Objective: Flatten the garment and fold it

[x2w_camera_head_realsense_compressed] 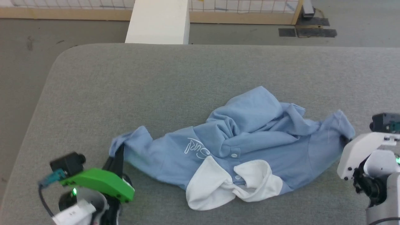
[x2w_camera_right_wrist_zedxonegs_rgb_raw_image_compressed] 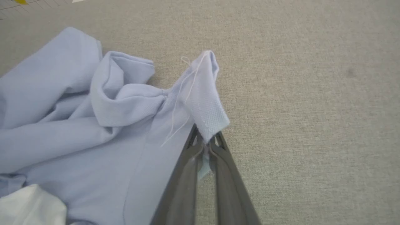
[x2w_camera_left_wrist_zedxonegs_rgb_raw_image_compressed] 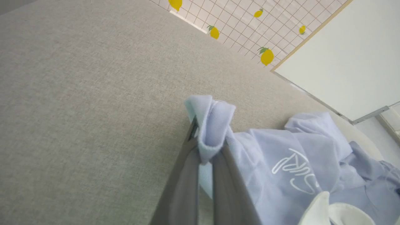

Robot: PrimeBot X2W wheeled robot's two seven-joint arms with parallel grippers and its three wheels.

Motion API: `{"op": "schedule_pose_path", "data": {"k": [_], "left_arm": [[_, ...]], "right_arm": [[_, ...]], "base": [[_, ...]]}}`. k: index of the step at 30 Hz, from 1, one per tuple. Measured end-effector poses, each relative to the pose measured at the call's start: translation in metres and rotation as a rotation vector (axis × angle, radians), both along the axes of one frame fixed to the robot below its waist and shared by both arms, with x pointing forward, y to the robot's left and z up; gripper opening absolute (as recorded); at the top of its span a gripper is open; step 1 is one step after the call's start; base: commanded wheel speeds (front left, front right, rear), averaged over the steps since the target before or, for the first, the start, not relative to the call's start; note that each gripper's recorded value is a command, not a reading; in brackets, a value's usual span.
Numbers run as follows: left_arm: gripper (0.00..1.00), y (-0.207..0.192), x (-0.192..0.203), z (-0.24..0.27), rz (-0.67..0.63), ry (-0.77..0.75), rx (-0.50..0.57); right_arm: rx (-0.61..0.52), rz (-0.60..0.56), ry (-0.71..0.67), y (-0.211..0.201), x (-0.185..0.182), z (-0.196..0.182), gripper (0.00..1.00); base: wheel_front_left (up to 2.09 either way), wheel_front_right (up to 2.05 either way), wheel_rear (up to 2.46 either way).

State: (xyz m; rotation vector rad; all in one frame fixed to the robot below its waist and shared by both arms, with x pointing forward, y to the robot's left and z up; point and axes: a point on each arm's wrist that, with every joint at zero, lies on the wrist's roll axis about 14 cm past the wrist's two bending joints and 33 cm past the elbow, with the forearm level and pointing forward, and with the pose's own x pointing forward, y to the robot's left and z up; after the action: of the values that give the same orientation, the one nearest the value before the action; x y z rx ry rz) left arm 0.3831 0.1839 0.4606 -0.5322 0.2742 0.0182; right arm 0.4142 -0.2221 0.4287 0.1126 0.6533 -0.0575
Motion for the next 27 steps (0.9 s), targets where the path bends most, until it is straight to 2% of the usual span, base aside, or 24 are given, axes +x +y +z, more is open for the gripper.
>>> {"op": "schedule_pose_path", "data": {"k": [7,13,17,21,27], "left_arm": [[0.00,-0.014,0.051,0.090,-0.152,-0.231,-0.006],[0.00,-0.023,0.107,0.166,-0.218,-0.394,0.001],[0.00,-0.016,0.158,0.212,-0.193,-0.496,0.054],[0.00,-0.011,0.205,0.245,-0.152,-0.574,0.151],[0.00,-0.004,0.257,0.282,-0.049,-0.712,0.231]], "right_arm": [[-0.159,0.103,-0.181,-0.010,0.025,0.079,0.00],[-0.267,0.216,-0.361,0.006,0.082,0.153,0.00],[-0.311,0.237,-0.494,0.012,0.129,0.203,0.00],[-0.367,0.226,-0.636,0.014,0.174,0.250,0.00],[-0.459,0.201,-0.811,0.015,0.223,0.299,0.00]], "base": [[0.00,0.00,0.00],[0.00,0.00,0.00],[0.00,0.00,0.00],[0.00,0.00,0.00],[0.00,0.00,0.00]]}}
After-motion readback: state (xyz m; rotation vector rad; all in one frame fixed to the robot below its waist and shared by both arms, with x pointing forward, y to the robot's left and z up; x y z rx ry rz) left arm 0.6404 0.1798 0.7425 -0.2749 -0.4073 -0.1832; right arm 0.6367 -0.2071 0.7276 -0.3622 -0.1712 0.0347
